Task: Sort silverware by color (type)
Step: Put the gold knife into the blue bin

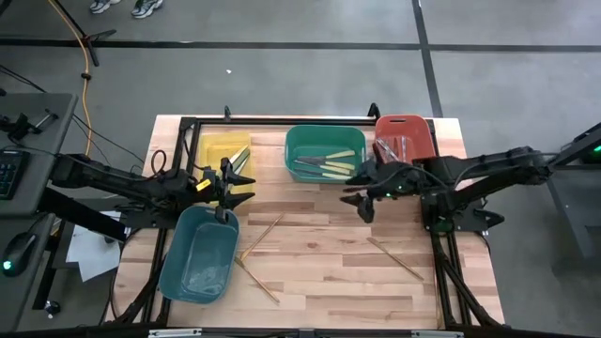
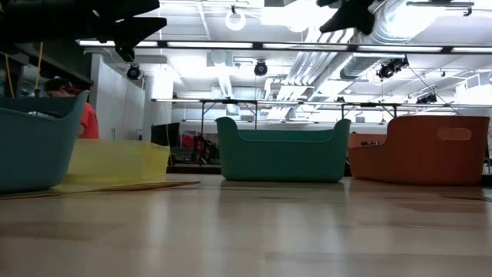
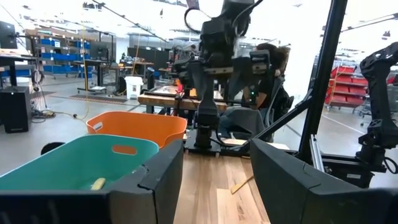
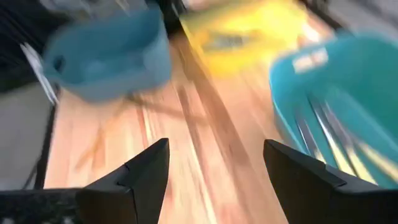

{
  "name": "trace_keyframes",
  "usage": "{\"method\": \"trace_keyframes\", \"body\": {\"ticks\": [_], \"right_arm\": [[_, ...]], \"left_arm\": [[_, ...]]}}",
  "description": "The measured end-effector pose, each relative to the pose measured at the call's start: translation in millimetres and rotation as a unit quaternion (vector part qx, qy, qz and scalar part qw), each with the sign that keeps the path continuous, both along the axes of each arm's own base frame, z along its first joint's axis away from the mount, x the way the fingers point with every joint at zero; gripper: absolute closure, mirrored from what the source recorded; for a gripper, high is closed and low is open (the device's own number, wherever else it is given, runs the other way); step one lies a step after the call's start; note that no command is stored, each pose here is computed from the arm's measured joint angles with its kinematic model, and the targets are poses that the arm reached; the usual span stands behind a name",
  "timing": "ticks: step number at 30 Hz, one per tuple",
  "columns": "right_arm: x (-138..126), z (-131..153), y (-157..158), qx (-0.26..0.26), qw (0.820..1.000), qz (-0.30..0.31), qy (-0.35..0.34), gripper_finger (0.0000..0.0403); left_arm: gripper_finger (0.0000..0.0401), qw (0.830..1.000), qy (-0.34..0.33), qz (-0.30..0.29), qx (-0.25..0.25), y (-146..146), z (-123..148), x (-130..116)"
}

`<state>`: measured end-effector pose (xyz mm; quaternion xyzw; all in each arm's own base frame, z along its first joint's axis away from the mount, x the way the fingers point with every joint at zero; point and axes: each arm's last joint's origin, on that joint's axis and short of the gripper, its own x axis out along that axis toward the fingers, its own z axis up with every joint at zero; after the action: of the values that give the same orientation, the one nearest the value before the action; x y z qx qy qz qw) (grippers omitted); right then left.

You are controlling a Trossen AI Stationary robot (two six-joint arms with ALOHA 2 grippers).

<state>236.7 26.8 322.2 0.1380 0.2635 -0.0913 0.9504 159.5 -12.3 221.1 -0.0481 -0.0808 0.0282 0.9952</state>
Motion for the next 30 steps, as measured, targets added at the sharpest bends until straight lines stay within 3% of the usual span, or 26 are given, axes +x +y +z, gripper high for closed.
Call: {"method": "trace_keyframes", "body": {"ticks": [5,10,21,30], "right_arm": [[-9,25,17,0.037,0.992,-0.02,0.117,0.0158],[-17,23,35,0.07,0.981,-0.05,0.173,0.0158],[-49,-41,92,0.127,0.936,-0.093,0.314,0.0158],[-83,-96,114,0.171,0.894,-0.137,0.39,0.0158]], "left_arm": [[0.0224,1.0,0.0,0.0,0.0,0,0,0],[0.0224,1.0,-0.001,-0.002,-0.014,0,0,0],[0.0224,1.0,-0.001,-0.004,-0.014,0,0,0],[0.0224,1.0,-0.001,-0.005,-0.023,0,0,0]]}}
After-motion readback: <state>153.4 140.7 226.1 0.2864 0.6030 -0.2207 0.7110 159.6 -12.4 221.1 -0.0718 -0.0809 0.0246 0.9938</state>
